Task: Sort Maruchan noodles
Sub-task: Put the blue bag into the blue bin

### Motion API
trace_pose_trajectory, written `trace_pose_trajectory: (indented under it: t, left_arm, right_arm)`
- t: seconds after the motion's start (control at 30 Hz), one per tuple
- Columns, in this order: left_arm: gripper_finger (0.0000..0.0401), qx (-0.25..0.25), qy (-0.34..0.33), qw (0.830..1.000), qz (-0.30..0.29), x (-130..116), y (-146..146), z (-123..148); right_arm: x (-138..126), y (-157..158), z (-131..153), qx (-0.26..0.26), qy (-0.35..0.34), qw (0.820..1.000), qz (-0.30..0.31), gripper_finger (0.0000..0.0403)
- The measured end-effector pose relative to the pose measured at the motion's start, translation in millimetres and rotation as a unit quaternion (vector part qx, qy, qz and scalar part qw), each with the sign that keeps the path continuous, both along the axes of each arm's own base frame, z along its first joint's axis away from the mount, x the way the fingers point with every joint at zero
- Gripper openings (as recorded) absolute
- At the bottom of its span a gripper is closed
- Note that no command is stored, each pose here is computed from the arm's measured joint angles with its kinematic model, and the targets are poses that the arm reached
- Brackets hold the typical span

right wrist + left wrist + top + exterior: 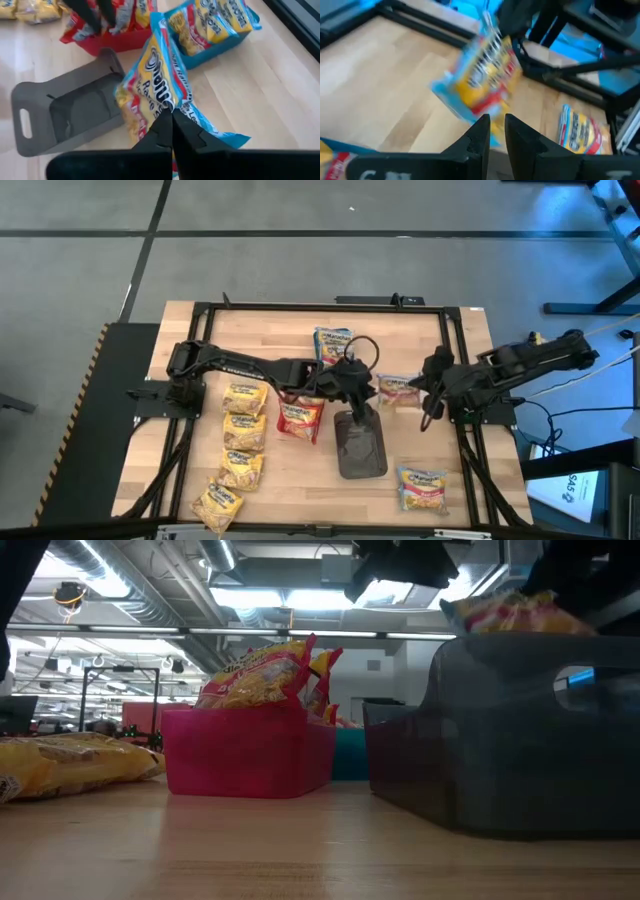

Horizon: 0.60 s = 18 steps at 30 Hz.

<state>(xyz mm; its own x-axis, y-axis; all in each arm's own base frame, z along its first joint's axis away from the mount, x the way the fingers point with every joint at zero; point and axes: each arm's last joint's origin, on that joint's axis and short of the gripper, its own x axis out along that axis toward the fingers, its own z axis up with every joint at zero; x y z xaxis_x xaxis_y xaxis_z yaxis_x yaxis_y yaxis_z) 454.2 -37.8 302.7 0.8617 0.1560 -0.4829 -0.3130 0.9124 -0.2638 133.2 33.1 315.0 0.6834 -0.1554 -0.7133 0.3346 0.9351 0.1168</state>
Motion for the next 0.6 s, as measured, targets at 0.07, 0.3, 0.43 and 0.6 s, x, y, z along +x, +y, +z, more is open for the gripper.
trace_pose_trajectory:
  t: [0.07, 0.3, 0.43, 0.6]
  left_arm:
    - [0.0053, 0.002, -0.007, 1.0, 0.002, -0.2, 3.6, 3.3]
    - [0.0053, 0.008, -0.014, 1.0, -0.007, -6.3, 12.0, 15.3]
    - [0.0053, 0.015, -0.017, 1.0, -0.004, -6.7, 18.4, 17.6]
    - [0.0053, 0.008, -0.016, 1.0, -0.017, -6.4, 22.0, 17.4]
  right_arm:
    - [0.7, 0.2, 3.4, -0.001, -0.005, 1.0, 0.001, 0.0]
    - [5.9, 2.4, 1.2, 0.003, 0.005, 1.0, 0.006, 0.0]
    - [13.5, 5.3, 2.8, 0.013, -0.014, 1.0, 0.014, 0.0]
    - [22.0, 8.8, 7.5, 0.014, -0.049, 0.998, 0.04, 0.0]
